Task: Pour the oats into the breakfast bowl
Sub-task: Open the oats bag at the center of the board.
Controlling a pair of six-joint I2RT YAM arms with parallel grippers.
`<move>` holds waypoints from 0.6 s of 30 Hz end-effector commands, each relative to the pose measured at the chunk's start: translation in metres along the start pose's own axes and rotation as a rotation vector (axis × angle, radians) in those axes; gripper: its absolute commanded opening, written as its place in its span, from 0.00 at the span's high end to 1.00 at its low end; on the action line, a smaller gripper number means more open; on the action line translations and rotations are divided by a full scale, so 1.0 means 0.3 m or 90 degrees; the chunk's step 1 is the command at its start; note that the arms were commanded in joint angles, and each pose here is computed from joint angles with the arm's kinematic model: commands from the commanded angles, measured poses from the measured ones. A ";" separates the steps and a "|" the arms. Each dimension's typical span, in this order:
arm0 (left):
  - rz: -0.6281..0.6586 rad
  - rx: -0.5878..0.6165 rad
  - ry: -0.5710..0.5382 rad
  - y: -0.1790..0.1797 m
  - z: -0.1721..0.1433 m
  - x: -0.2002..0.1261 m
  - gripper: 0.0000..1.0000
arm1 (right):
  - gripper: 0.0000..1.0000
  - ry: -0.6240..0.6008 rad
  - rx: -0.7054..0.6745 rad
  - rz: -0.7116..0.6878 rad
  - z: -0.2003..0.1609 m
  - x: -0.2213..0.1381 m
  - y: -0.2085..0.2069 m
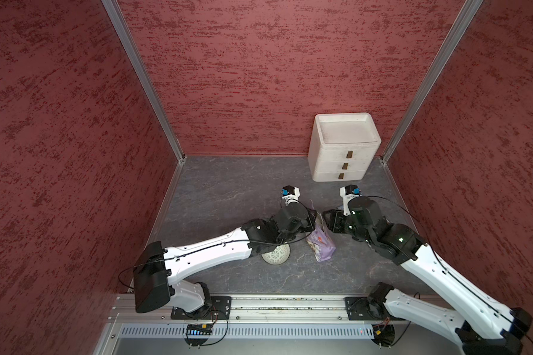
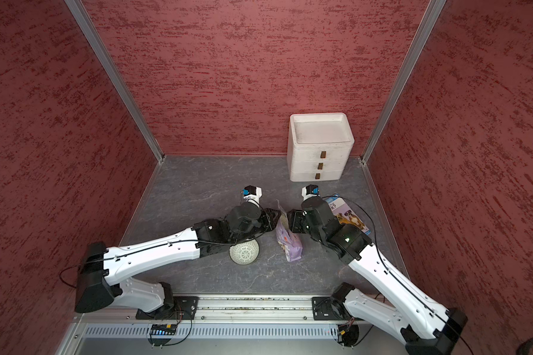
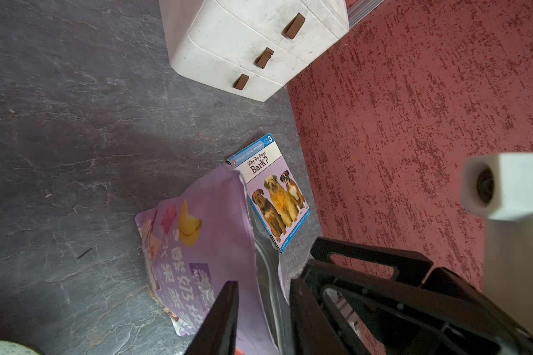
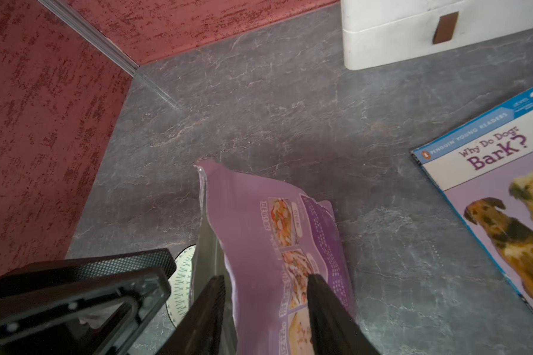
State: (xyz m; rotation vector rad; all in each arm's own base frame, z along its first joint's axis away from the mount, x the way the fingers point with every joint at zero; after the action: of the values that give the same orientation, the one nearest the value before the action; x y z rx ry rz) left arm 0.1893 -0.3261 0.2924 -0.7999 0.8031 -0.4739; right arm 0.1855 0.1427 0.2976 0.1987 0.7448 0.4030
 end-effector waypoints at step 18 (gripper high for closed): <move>0.019 -0.017 0.040 0.014 -0.030 0.041 0.73 | 0.60 0.039 -0.015 0.018 -0.039 0.046 -0.005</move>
State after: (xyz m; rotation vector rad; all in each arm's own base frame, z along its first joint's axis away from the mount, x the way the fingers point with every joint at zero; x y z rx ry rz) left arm 0.1892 -0.3328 0.2767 -0.7972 0.8694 -0.4565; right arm 0.1860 0.1497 0.2788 0.1905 0.8125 0.4504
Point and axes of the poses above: each gripper's point midway between its finger pads, its own x axis out along the fingers, its own y axis along the line the jaws close on, z = x × y, the point moved 8 cm from there along -x, back along the fingers, and after that the axes turned 9 degrees about -x, right-handed, at the moved point
